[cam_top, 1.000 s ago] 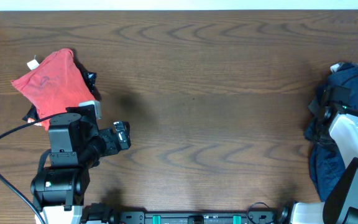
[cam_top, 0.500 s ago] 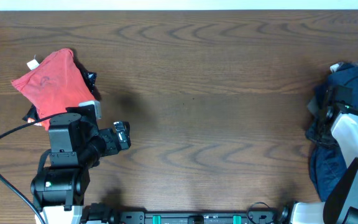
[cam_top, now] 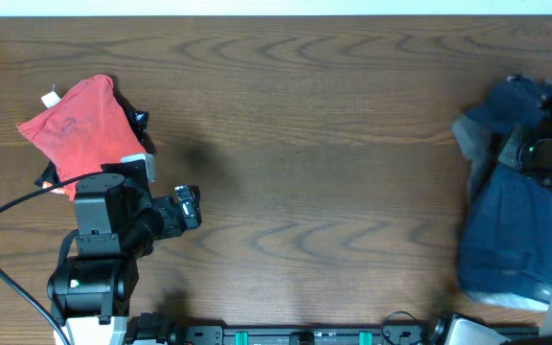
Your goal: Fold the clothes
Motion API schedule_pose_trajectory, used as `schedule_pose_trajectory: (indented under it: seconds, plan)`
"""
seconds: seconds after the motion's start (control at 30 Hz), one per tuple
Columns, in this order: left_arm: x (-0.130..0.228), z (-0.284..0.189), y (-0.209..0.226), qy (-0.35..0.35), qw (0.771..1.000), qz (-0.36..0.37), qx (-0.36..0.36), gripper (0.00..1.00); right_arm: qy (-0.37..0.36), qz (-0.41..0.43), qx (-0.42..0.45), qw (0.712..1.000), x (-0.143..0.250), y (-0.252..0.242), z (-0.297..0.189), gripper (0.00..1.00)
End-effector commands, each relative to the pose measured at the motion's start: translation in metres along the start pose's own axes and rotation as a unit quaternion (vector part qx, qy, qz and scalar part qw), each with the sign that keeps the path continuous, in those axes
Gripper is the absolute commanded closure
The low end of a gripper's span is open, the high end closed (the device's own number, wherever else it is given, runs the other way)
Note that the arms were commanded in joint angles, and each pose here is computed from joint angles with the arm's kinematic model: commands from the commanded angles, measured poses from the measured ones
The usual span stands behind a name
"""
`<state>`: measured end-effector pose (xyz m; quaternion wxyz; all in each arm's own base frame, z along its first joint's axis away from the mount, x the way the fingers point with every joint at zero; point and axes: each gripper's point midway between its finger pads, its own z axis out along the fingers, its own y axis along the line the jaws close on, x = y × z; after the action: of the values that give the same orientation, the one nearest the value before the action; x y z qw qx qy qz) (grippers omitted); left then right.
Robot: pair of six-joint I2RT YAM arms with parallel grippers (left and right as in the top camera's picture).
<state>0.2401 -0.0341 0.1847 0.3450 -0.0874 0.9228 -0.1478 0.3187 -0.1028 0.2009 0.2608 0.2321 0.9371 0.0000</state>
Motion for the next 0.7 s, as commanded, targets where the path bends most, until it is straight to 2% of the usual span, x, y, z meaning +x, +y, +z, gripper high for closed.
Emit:
schedule_pose_trajectory:
  seconds: [0.0,0.1,0.13,0.17,0.23,0.27,0.5,0.67]
  plan:
    - [-0.005,-0.001,-0.002,-0.003,1.000,-0.005,0.002,0.02,-0.009,-0.025,-0.060,0.998,-0.004,0.021,-0.011,0.93]
    - [-0.004,0.001,-0.001,0.003,1.000,-0.007,0.000,0.02,0.003,-0.023,-0.056,0.998,0.002,0.019,-0.008,0.92]
    - [-0.004,0.003,0.000,0.006,1.000,-0.007,0.000,0.02,0.008,-0.025,-0.056,0.998,0.004,0.018,-0.006,0.89]
    - [-0.003,0.004,0.000,0.008,1.000,-0.008,-0.001,0.02,0.013,-0.027,-0.055,0.998,0.006,0.018,-0.005,0.82]
    - [-0.003,0.005,0.001,0.012,1.000,-0.009,-0.002,0.02,0.023,-0.027,-0.054,0.998,0.011,0.017,0.000,0.57]
    - [-0.003,0.006,0.001,0.012,1.000,-0.009,-0.002,0.02,0.028,-0.026,-0.053,0.998,0.014,0.017,0.002,0.53]
    - [-0.003,0.007,0.001,0.014,1.000,-0.009,-0.002,0.02,0.114,-0.019,-0.052,0.992,0.062,0.013,0.023,0.48]
    - [-0.003,0.007,0.001,0.013,1.000,-0.009,-0.002,0.02,0.193,-0.042,-0.062,0.978,0.122,0.024,0.043,0.45]
